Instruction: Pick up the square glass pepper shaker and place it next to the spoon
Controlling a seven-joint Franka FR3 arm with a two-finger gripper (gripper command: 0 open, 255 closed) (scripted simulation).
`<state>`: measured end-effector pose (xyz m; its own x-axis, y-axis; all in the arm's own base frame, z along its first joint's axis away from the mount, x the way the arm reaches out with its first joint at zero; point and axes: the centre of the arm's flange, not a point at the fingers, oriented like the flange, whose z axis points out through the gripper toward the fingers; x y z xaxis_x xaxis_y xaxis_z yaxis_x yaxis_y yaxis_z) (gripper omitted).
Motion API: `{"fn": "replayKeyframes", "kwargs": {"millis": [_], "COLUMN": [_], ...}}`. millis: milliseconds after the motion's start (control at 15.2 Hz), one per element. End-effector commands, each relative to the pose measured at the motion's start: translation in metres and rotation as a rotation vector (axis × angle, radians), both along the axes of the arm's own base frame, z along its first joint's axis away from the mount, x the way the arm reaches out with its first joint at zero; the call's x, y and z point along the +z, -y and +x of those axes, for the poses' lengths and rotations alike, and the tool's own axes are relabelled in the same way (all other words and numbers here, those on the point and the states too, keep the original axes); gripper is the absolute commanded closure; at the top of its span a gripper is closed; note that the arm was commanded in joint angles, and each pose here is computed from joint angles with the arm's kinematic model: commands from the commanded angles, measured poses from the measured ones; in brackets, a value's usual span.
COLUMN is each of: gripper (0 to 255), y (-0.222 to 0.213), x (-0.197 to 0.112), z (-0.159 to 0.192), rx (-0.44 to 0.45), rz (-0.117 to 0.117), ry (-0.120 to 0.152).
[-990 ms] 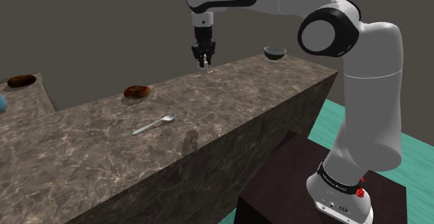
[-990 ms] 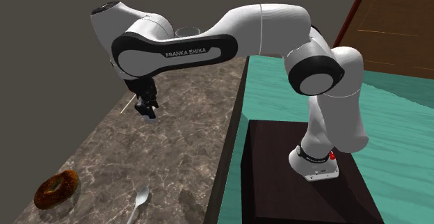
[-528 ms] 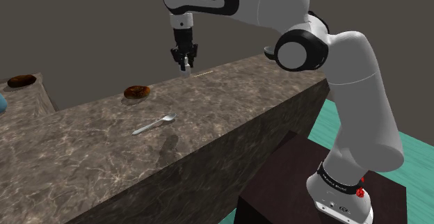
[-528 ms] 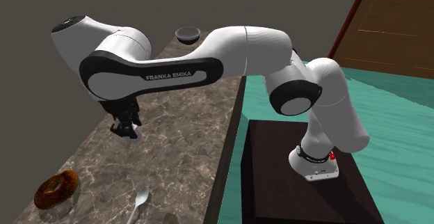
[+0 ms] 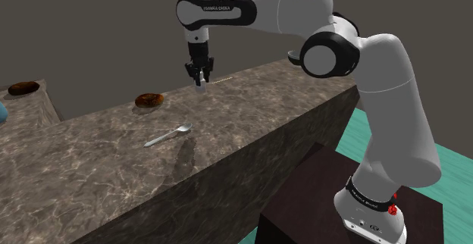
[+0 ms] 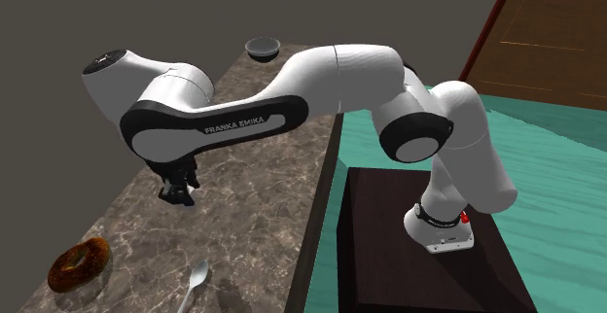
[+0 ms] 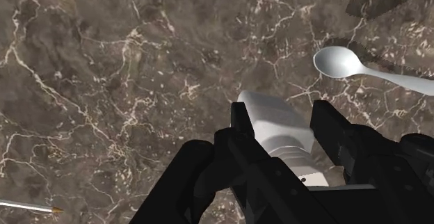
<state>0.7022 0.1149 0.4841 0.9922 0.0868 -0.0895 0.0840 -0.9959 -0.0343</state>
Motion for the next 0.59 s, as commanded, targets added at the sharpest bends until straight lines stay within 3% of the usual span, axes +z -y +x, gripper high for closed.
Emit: {"fn": "replayKeyframes", "kwargs": {"millis": [0,528], "gripper": [255,255], "y": [0.0,0.0], "x": [-0.011,-0.053], "z": [0.001,0.001], "rx": [0.0,0.0], "rz": [0.0,0.0], "ry": [0.001,0.001]}}
